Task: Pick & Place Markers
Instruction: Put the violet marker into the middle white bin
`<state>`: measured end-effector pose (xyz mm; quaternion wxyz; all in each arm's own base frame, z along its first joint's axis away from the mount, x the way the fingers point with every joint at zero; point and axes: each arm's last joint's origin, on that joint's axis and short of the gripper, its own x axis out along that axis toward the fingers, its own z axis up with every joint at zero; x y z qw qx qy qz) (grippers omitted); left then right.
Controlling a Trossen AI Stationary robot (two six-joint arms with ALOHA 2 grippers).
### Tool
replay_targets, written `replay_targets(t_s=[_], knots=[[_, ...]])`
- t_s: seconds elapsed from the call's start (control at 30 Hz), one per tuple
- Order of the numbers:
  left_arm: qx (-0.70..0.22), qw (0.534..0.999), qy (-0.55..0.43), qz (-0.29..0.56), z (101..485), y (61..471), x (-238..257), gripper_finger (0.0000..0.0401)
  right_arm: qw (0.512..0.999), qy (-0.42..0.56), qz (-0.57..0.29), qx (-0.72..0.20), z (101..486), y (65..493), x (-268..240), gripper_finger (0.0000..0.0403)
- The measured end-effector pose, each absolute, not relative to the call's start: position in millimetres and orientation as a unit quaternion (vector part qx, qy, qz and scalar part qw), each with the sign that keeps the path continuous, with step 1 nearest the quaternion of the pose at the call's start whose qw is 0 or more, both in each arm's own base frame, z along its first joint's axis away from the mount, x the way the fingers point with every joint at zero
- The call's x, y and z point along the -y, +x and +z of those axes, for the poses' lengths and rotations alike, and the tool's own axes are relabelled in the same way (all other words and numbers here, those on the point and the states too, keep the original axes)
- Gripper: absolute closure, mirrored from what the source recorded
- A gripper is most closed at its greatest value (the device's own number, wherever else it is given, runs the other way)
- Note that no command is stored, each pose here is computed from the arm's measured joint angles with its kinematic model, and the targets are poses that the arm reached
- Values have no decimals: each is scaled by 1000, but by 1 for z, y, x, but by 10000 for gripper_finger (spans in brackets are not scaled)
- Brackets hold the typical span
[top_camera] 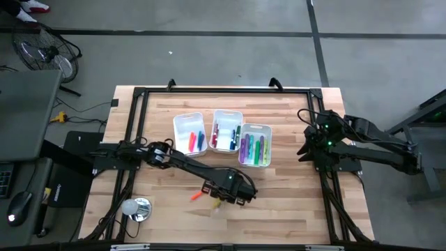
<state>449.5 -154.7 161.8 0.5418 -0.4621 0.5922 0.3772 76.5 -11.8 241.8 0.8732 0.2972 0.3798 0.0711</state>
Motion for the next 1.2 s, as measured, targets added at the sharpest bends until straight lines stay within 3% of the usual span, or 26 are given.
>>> replay_targets(t_s=[0.67,1.2], knots=[[-603,535,-466,364,160,452,148,229,871,294,72,-386,241,75,11,226],[-601,554,-468,336,160,467,108,229,866,298,68,-395,240,74,11,226]])
